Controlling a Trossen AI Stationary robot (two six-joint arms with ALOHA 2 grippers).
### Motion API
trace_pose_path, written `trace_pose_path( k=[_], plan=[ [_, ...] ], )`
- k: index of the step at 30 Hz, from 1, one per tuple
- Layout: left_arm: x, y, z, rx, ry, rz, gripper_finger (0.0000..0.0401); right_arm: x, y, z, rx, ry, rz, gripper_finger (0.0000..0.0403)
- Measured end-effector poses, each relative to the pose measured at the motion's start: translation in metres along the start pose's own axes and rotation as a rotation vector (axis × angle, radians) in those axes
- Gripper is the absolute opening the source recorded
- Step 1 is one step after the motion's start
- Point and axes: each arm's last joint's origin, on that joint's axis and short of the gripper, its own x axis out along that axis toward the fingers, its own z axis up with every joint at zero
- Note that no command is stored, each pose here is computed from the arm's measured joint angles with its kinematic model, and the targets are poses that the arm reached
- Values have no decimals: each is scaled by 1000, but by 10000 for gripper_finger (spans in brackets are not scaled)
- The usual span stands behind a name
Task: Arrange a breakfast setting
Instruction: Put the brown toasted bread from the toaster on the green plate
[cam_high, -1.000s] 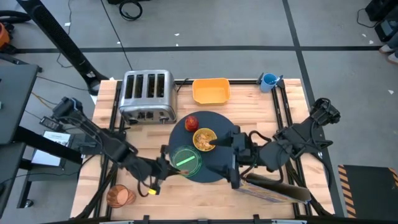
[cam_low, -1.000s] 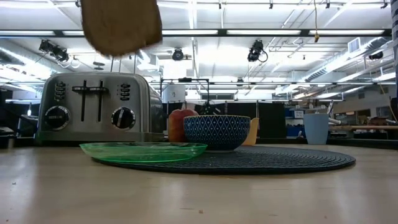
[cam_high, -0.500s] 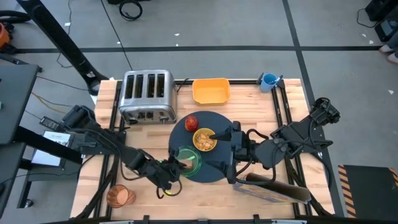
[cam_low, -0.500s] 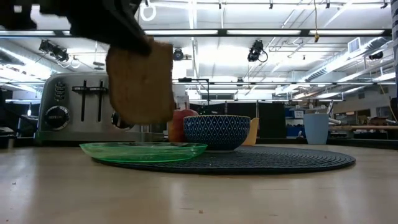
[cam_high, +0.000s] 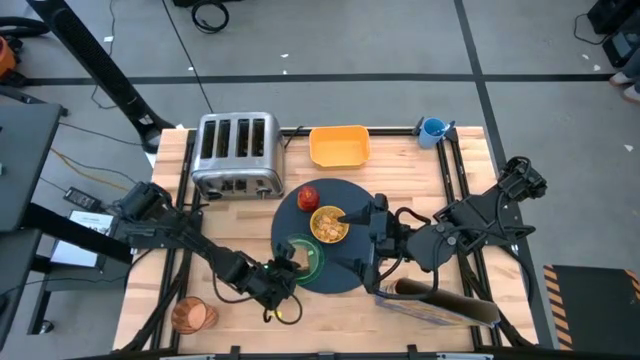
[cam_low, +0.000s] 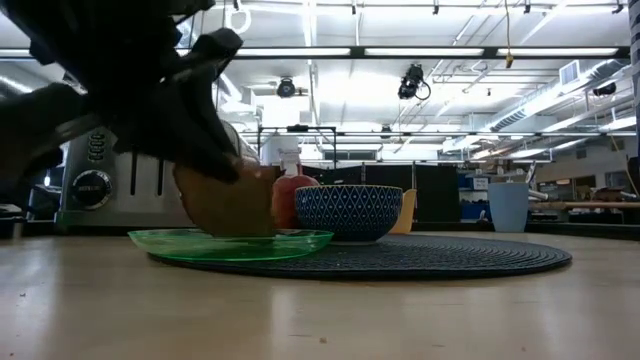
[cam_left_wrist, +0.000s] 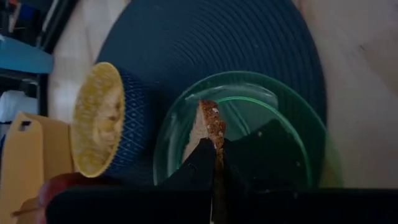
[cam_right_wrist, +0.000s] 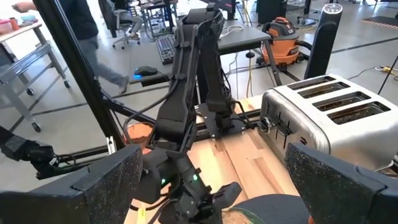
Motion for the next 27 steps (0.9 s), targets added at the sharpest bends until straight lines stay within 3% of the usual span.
trace_pose_path(
  k=[6,16,27],
  plan=[
    [1,0,1,-48,-7,-2,38,0,0,0,-1,1,0,395],
    [0,-3,4,-64,-47,-110,115,0,0,-2,20,27,24,395],
    [1,-3,4,-65,-48,-113,133,-3,-23,-3,197,149,-13,395]
  ],
)
